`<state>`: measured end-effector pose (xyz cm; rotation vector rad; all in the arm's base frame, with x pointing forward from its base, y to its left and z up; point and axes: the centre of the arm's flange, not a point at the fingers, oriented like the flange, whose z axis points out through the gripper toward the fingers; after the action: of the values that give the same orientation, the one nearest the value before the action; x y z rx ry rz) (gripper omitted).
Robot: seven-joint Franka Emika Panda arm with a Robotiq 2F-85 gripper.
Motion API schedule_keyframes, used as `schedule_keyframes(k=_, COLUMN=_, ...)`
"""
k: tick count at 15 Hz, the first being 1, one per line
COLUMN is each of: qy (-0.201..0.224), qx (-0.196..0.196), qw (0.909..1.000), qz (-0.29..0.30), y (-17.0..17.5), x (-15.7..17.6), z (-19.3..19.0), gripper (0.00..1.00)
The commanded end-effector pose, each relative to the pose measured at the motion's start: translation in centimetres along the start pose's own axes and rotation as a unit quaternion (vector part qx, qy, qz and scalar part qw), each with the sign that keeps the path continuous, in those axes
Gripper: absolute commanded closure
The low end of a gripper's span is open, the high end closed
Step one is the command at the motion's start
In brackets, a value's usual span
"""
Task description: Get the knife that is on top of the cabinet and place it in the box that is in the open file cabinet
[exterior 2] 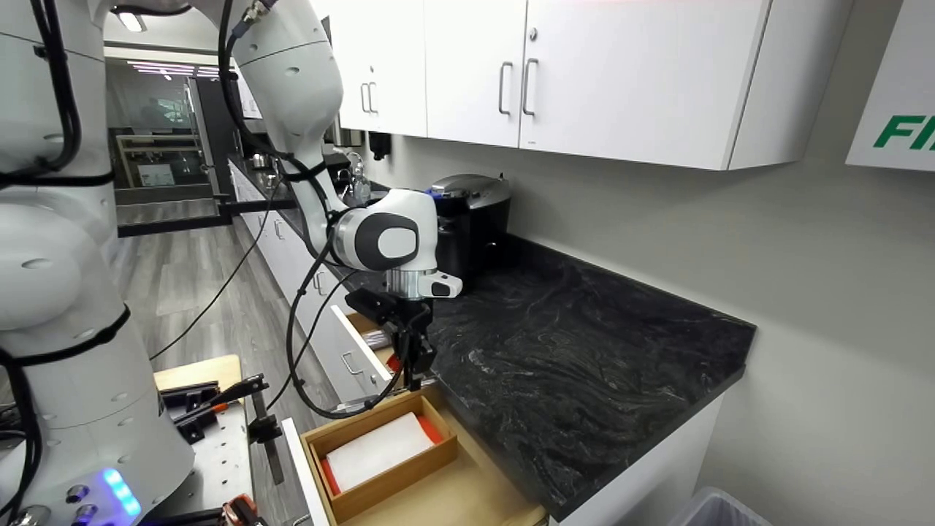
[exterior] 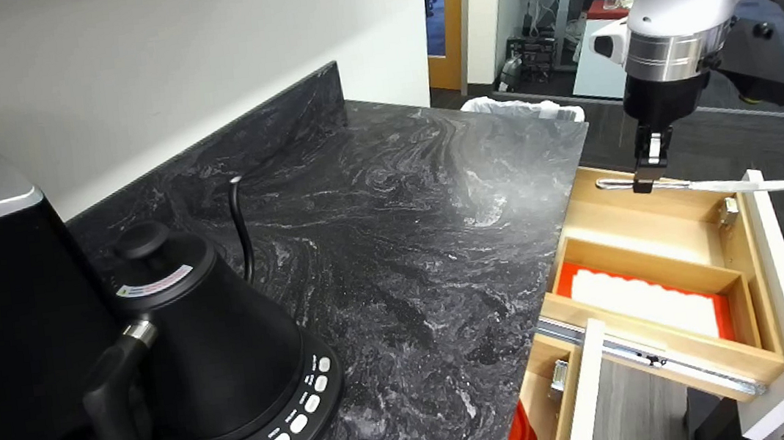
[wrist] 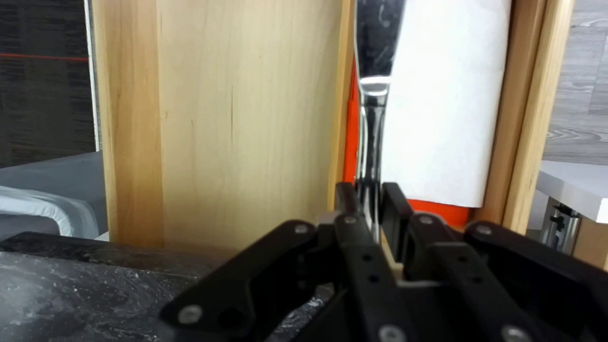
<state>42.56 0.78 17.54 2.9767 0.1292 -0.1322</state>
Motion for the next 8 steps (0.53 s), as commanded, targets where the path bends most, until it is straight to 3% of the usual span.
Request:
schedule_keyframes(k=1, qy=0.009, qx=0.007, qw=0.9999, qz=-0.003, y=-0.92, x=1.09, z=0.57, gripper=0.94)
schedule_keyframes(k=3, qy=0.008, qx=0.006, qw=0.9999, qz=-0.007, y=-1.11, x=1.41, z=0.79, gripper=0.94)
schedule_keyframes(k=4, qy=0.007, qx=0.004, qw=0.9999, qz=-0.007, y=-1.18, x=1.6, z=0.86, gripper=0.83)
schedule_keyframes(k=5, qy=0.005, qx=0.006, qw=0.9999, qz=-0.008, y=-1.2, x=1.74, z=0.98, gripper=0.58)
schedule_keyframes(k=6, qy=0.004, qx=0.006, qw=0.9999, qz=-0.007, y=-1.2, x=1.83, z=1.11, gripper=0.57)
schedule_keyframes(k=8, qy=0.001, qx=0.007, qw=1.0, qz=-0.006, y=-1.21, x=2.07, z=1.23, gripper=0.46)
